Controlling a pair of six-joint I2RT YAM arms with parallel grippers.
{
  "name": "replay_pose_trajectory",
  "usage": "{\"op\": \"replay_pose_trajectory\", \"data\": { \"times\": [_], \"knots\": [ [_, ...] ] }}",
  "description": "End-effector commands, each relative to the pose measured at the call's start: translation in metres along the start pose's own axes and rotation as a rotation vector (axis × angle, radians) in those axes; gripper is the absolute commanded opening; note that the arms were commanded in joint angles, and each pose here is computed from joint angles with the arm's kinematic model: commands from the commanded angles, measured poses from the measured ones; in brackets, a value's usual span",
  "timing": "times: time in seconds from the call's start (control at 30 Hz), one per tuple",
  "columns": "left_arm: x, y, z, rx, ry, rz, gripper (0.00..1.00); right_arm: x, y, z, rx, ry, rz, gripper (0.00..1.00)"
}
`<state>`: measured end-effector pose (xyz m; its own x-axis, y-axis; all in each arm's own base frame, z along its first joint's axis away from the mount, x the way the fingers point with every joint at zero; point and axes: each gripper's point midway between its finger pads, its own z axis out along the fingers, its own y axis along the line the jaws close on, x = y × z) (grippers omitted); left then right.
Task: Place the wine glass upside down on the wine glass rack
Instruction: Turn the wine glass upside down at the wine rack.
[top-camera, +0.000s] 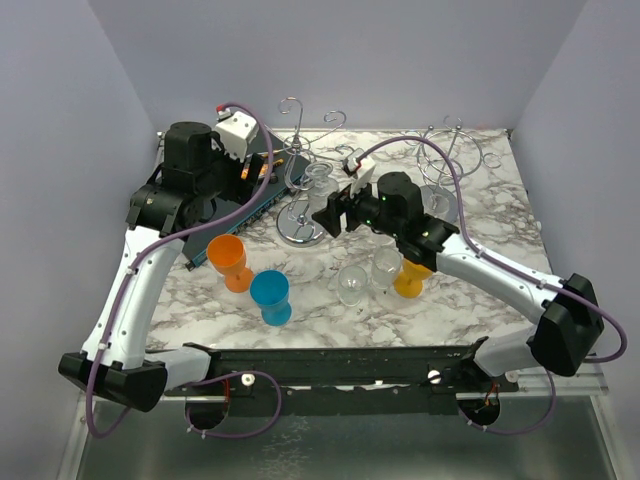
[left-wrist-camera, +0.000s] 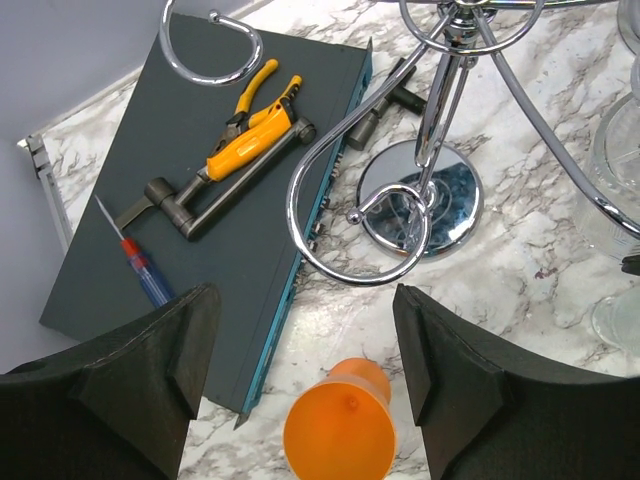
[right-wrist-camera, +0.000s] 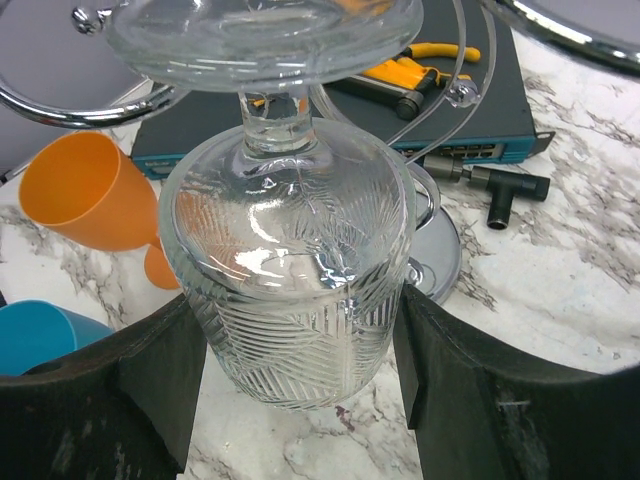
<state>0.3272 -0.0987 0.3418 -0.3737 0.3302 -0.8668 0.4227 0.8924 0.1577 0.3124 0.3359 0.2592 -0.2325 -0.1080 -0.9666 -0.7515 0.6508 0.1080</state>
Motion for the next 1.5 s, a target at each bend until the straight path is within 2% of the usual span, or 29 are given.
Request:
{"op": "replay_pose_trajectory", "data": {
  "times": [0.0,0.27,1.47],
  "knots": [
    [-0.002,-0.006,0.007,0.048,-0.015,0.018,0.75,-0.051,0.012,0.003,-0.062,-0.161,-0.017,0.01],
    [-0.006,-0.006,0.009,0.062,-0.023,0.038,0.70,-0.054,0.019,0.013,-0.109,-0.181,-0.011,0.00],
    [-0.014,-0.013,0.009,0.111,-0.050,0.063,0.67,-0.055,0.045,0.028,-0.250,-0.201,-0.065,0.01]
  ]
}}
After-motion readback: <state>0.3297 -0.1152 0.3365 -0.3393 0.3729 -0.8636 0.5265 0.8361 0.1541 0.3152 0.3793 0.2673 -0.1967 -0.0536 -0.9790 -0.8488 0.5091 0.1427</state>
